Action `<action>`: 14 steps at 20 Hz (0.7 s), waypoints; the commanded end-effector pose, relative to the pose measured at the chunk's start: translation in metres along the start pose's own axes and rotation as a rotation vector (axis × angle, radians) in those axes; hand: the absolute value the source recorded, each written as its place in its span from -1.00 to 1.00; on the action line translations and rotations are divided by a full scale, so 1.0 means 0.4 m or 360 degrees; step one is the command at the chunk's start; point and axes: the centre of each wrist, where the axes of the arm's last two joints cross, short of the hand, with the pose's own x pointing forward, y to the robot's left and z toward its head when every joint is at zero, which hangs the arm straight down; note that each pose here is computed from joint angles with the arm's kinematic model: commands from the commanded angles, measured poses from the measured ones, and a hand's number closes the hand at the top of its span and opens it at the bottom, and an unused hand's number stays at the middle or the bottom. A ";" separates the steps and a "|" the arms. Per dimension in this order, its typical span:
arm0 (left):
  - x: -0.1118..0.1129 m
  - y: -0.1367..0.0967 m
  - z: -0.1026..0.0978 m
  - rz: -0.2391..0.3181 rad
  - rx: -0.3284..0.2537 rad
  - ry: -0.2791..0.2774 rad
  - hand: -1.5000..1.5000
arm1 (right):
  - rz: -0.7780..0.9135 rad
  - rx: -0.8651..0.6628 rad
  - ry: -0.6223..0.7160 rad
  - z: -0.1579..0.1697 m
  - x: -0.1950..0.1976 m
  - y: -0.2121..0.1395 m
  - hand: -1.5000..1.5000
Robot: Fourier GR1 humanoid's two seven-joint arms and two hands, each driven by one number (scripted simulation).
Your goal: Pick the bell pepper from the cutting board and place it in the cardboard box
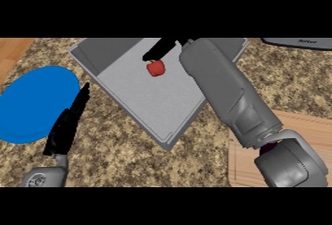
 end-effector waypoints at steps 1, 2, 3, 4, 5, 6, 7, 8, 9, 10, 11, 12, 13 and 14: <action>0.004 0.025 -0.007 -0.0011 0.0025 0.0000 0.00 | -0.0303 -0.0236 -0.0004 -0.006 0.012 -0.021 -1.00; -0.016 0.004 0.008 -0.0004 0.0009 0.0008 0.00 | -0.0392 -0.0236 -0.0005 -0.008 0.015 -0.027 -1.00; -0.018 0.023 0.006 0.0010 0.0051 0.0026 0.00 | -0.0449 -0.0236 -0.0014 -0.005 -0.006 -0.036 -1.00; -0.021 0.010 0.012 -0.0001 0.0026 0.0041 0.00 | -0.0535 -0.0265 -0.0016 -0.006 0.001 -0.033 -1.00; -0.001 0.017 0.003 0.0002 0.0045 0.0035 0.00 | -0.0596 -0.0300 -0.0039 -0.006 -0.003 -0.042 -1.00; -0.022 0.024 0.026 0.0021 0.0039 0.0025 0.00 | -0.0637 -0.0315 -0.0019 -0.006 -0.005 -0.038 -1.00; -0.002 0.022 0.012 0.0017 0.0053 0.0031 0.00 | -0.0686 -0.0341 -0.0031 -0.006 -0.021 -0.071 -1.00; -0.013 0.040 0.020 0.0003 0.0048 0.0037 0.00 | -0.0667 -0.0380 -0.0017 -0.008 -0.039 -0.120 -1.00; -0.008 0.027 0.014 0.0011 0.0044 0.0036 0.00 | -0.0710 -0.0443 -0.0011 -0.001 -0.070 -0.129 -1.00; 0.000 0.050 0.013 0.0003 0.0081 0.0023 0.00 | -0.0746 -0.0473 0.0028 -0.005 -0.062 -0.148 -1.00; -0.017 0.040 0.013 0.0015 0.0102 0.0037 0.00 | -0.0710 -0.0533 0.0051 0.012 -0.123 -0.175 -1.00; -0.020 0.002 0.027 0.0016 0.0081 0.0047 0.00 | -0.0693 -0.0567 0.0056 0.006 -0.107 -0.180 -1.00; -0.021 0.018 0.035 -0.0002 0.0078 0.0052 0.00 | -0.0719 -0.0608 0.0060 0.011 -0.121 -0.249 -1.00; -0.031 0.039 0.032 0.0017 0.0100 0.0064 0.00 | -0.0745 -0.0639 0.0094 0.020 -0.145 -0.288 -1.00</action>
